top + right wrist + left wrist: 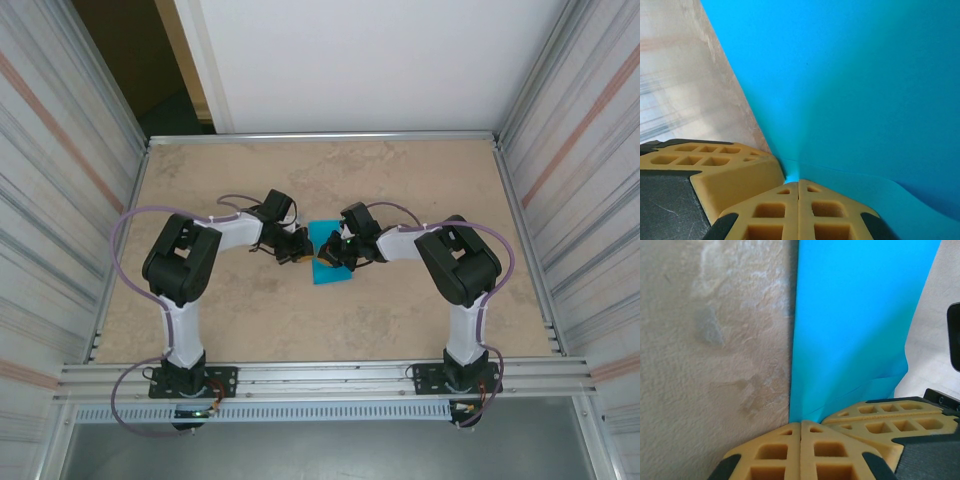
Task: Fold a paper plane with a square sheet of paper (pick it up from the middle)
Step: Fold the triangle a second time at the center of the table.
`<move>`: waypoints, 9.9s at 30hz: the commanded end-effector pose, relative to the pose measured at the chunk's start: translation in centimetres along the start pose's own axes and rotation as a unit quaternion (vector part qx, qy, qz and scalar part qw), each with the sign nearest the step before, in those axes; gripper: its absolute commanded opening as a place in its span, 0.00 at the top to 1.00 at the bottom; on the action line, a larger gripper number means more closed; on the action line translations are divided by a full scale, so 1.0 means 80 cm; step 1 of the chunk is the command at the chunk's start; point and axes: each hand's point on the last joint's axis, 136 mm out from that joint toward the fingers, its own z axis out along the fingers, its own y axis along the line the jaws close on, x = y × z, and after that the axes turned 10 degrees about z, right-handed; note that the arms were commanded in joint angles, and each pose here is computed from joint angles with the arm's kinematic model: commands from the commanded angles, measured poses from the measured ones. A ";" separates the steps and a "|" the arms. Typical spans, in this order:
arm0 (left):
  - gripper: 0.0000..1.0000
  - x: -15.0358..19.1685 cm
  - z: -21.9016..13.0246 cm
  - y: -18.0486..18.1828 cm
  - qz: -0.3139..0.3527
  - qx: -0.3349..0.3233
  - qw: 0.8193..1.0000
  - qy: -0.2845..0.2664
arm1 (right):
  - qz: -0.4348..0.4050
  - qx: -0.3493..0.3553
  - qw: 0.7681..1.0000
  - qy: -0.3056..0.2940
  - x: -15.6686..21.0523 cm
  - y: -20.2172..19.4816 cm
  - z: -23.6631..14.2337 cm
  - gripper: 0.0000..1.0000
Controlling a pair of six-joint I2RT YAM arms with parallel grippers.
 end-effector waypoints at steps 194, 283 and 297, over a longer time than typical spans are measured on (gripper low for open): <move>1.00 0.109 0.013 0.018 -0.010 -0.009 0.998 0.064 | -0.201 0.033 0.979 0.029 0.029 0.006 -0.035 1.00; 1.00 0.121 0.009 0.044 -0.055 -0.045 0.995 0.073 | -0.132 0.086 0.987 0.000 -0.015 -0.047 -0.032 1.00; 0.89 0.060 -0.023 -0.040 0.015 0.044 0.999 0.027 | -0.098 0.058 0.990 -0.079 -0.084 -0.024 -0.126 0.97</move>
